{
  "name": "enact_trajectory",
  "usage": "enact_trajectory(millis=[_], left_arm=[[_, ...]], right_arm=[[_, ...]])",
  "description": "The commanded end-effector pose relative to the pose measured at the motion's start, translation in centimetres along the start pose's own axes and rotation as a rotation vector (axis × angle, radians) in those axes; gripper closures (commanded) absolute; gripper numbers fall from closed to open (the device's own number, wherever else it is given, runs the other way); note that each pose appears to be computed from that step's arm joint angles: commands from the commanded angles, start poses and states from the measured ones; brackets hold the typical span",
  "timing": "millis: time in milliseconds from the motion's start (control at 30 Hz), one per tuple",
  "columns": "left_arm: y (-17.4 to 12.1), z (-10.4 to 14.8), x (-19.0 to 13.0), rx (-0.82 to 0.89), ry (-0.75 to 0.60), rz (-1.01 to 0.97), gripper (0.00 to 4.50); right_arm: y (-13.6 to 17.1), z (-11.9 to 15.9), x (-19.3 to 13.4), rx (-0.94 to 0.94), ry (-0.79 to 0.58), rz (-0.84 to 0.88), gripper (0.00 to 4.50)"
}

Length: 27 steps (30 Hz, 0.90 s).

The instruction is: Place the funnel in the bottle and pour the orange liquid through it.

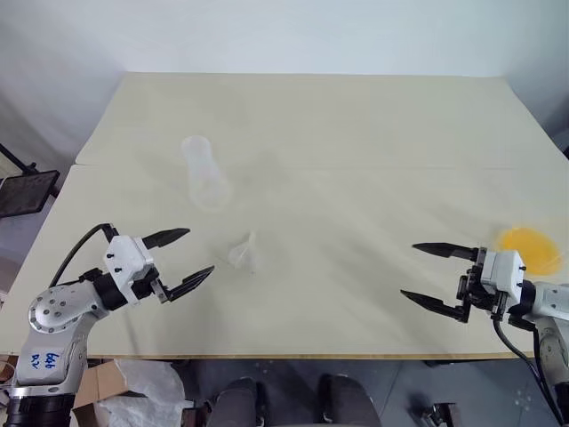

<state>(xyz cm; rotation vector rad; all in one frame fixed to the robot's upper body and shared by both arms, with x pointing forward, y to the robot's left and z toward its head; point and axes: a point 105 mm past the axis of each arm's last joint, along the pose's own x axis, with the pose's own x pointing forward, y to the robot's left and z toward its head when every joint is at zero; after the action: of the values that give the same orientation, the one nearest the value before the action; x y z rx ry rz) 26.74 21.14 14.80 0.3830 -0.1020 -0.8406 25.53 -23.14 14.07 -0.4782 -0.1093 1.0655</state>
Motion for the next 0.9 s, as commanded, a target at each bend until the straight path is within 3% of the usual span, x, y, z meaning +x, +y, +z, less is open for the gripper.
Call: enact_trajectory(millis=[33,167,233,467,600,767,900], left_arm=[[0.6,0.8,-0.1,0.034,-0.02,0.029,0.0],[1.0,0.8,-0.5,-0.006,-0.039,0.066,0.0],[1.2,0.4,-1.4,-0.11,-0.053,0.096,0.0],[3.6,-2.9,-7.0,-0.211,-0.022,0.443,0.0],[2.8,-5.1,-10.3,-0.276,0.011,0.59,0.0],[2.1,-4.5,-9.3,-0.293,-0.033,0.571,0.0],[3.1,-2.3,-5.9,-0.275,-0.114,0.507,0.0]], right_arm=[[-0.7,0.7,-0.2,-0.044,-0.026,-0.029,0.01],[-0.8,0.9,0.5,-0.032,-0.053,-0.038,0.01],[-0.9,1.6,1.4,-0.023,-0.096,-0.041,0.01],[-1.9,6.2,5.9,0.043,-0.334,-0.088,0.01],[-1.4,7.2,7.6,0.091,-0.382,-0.069,0.01],[-1.6,6.8,7.5,0.104,-0.367,-0.082,0.01],[-1.8,6.1,6.9,0.097,-0.34,-0.104,0.01]])
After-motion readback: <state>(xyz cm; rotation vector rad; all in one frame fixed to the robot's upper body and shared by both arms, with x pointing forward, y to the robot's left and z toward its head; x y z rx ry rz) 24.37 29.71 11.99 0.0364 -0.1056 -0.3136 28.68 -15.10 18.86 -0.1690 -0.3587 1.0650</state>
